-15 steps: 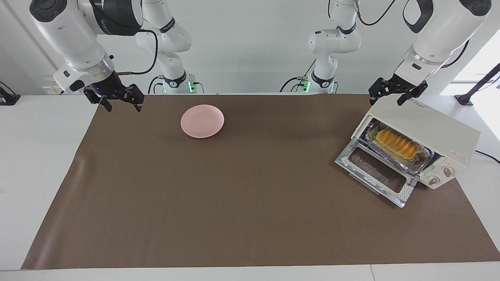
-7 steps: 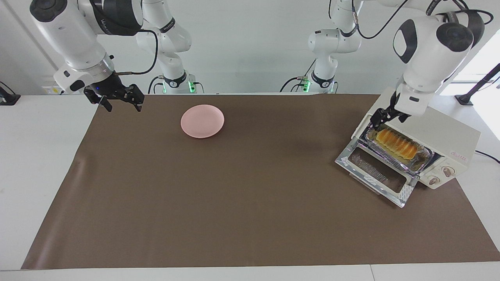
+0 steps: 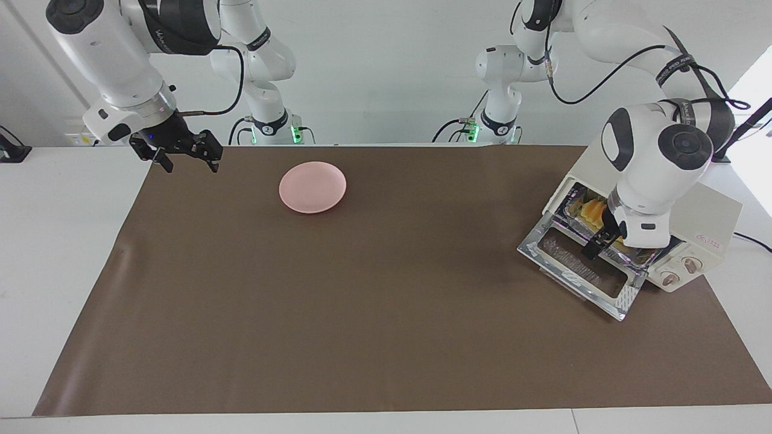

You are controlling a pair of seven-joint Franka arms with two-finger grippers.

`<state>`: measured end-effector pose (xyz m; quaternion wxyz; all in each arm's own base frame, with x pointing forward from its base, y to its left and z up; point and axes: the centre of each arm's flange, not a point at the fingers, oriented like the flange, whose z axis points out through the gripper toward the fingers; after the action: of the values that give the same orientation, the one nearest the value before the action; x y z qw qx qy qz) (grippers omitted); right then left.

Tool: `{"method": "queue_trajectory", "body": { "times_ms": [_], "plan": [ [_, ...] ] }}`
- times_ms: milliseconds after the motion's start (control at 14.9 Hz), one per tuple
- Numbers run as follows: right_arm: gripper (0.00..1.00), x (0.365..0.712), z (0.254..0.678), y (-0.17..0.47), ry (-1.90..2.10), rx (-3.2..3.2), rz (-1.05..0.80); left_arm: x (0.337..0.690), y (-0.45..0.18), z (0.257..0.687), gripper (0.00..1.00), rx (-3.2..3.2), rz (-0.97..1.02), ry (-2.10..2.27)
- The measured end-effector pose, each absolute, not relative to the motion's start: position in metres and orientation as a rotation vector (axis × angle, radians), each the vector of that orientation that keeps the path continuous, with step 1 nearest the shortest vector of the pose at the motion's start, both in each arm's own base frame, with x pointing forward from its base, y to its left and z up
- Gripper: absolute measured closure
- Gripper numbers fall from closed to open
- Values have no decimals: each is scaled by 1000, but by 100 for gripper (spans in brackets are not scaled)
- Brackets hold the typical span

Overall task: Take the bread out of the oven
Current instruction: 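Reach the left gripper into the oven and grasp the foil tray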

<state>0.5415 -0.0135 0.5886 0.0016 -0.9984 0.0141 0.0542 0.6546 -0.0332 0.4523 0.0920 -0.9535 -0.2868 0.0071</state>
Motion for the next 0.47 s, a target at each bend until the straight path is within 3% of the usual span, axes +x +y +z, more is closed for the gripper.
{"method": "queue_trajectory", "body": {
  "times_ms": [470],
  "plan": [
    [0,542,589,-13,44,-3133,170,631,6,389,0,-2749,16,-866]
  ]
}}
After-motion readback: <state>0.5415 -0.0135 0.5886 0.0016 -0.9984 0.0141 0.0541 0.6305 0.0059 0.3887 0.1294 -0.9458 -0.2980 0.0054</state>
